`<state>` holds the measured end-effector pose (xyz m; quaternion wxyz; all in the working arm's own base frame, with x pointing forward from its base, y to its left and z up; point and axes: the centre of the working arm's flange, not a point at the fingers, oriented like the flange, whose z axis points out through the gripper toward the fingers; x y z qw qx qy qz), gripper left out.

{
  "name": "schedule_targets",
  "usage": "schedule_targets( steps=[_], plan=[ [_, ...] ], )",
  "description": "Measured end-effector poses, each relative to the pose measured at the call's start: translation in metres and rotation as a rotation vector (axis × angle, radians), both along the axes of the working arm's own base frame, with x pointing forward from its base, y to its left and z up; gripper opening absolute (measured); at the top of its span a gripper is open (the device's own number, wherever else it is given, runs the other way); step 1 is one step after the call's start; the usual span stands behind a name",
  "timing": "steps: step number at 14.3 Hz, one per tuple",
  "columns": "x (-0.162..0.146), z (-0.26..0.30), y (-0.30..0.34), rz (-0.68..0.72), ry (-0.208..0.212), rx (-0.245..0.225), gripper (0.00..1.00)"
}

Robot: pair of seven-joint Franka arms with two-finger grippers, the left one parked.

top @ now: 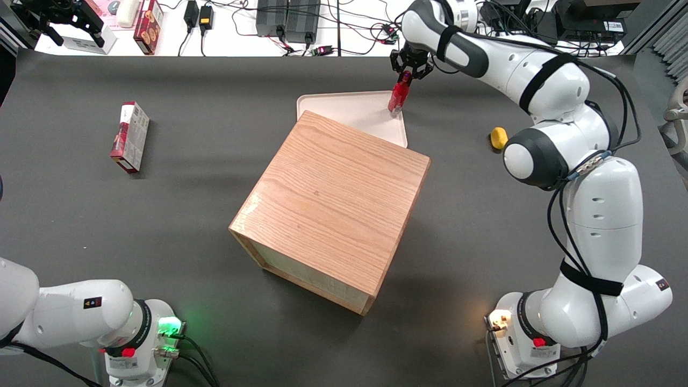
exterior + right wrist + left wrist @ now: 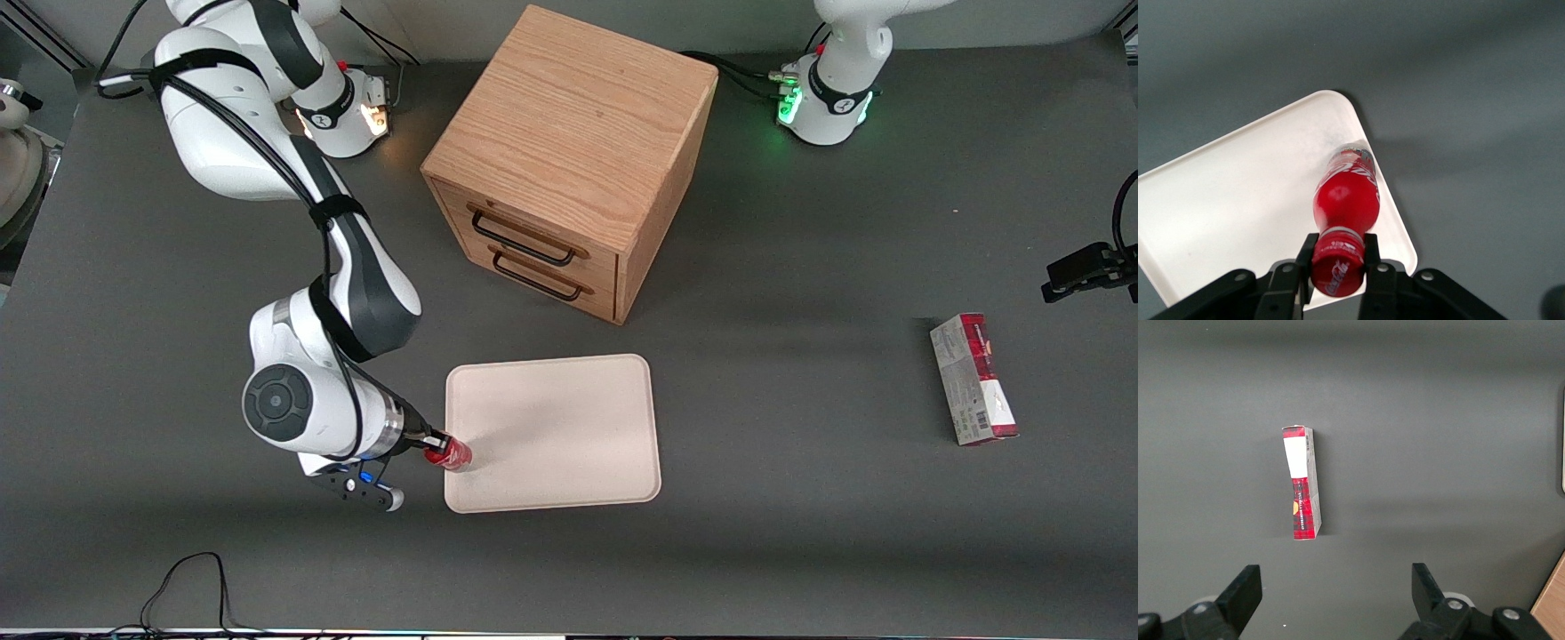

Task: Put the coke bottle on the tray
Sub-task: 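Lower the bottle onto the tray's edge and open the right gripper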

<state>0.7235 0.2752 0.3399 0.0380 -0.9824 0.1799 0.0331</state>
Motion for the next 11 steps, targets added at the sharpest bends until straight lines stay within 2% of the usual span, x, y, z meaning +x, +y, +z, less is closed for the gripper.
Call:
schedule_targets(
  steps=[4,11],
  plan=[
    [-0.001,-0.008,0.015,0.036,-0.026,-0.028,0.31],
    [-0.002,-0.015,0.030,0.056,-0.048,-0.026,0.31]
  ],
)
